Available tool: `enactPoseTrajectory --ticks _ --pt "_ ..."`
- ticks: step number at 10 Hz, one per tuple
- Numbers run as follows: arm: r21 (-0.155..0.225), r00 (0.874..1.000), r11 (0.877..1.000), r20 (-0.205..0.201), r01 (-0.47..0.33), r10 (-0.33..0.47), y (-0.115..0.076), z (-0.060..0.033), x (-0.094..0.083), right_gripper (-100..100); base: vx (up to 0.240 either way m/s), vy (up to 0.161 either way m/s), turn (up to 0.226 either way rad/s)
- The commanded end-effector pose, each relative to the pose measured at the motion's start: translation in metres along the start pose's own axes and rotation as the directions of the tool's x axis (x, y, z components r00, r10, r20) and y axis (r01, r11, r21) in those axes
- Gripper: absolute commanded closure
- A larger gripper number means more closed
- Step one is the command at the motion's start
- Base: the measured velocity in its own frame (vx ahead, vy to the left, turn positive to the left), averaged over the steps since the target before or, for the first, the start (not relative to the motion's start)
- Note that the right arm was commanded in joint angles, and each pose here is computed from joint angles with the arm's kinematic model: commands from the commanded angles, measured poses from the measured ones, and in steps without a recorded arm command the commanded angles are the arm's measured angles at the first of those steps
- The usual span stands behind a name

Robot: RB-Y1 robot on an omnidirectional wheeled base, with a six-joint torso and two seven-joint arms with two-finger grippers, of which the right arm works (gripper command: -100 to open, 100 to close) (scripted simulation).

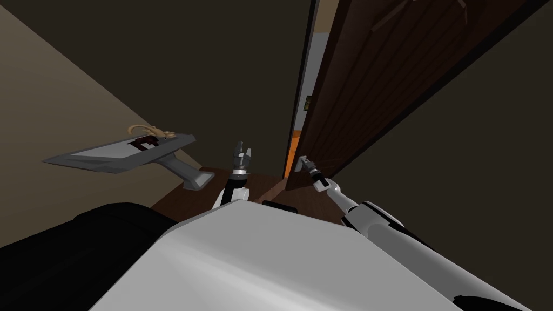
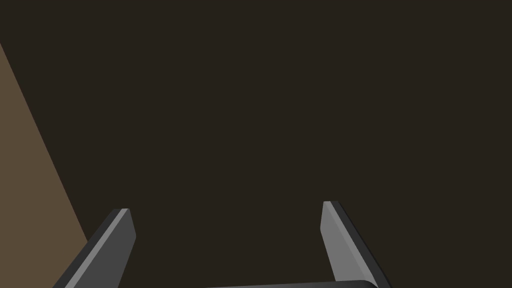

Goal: Pull the door open

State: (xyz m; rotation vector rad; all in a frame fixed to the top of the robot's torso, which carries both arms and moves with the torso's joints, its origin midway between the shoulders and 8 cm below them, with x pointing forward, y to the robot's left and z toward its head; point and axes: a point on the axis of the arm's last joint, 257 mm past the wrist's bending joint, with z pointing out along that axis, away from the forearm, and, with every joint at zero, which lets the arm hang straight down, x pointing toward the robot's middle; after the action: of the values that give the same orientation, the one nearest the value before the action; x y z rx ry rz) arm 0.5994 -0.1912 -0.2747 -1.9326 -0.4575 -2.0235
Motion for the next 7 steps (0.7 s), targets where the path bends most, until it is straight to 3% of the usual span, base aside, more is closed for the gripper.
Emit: enactPoseTrajectory --ticks 1,3,7 --pt "0.024 1.000 1.000 0.021 -0.007 0.006 -0.007 -0.0071 -0.012 100 -0.139 -0.155 0.033" --pt "0.079 1.000 0.997 0.027 -0.013 0.011 -0.020 -0.0122 -0.014 100 -0.168 -0.175 0.022" --pt "0.149 0.999 0.988 0.040 -0.025 0.019 -0.038 -0.0207 -0.019 100 -0.125 -0.164 0.018"
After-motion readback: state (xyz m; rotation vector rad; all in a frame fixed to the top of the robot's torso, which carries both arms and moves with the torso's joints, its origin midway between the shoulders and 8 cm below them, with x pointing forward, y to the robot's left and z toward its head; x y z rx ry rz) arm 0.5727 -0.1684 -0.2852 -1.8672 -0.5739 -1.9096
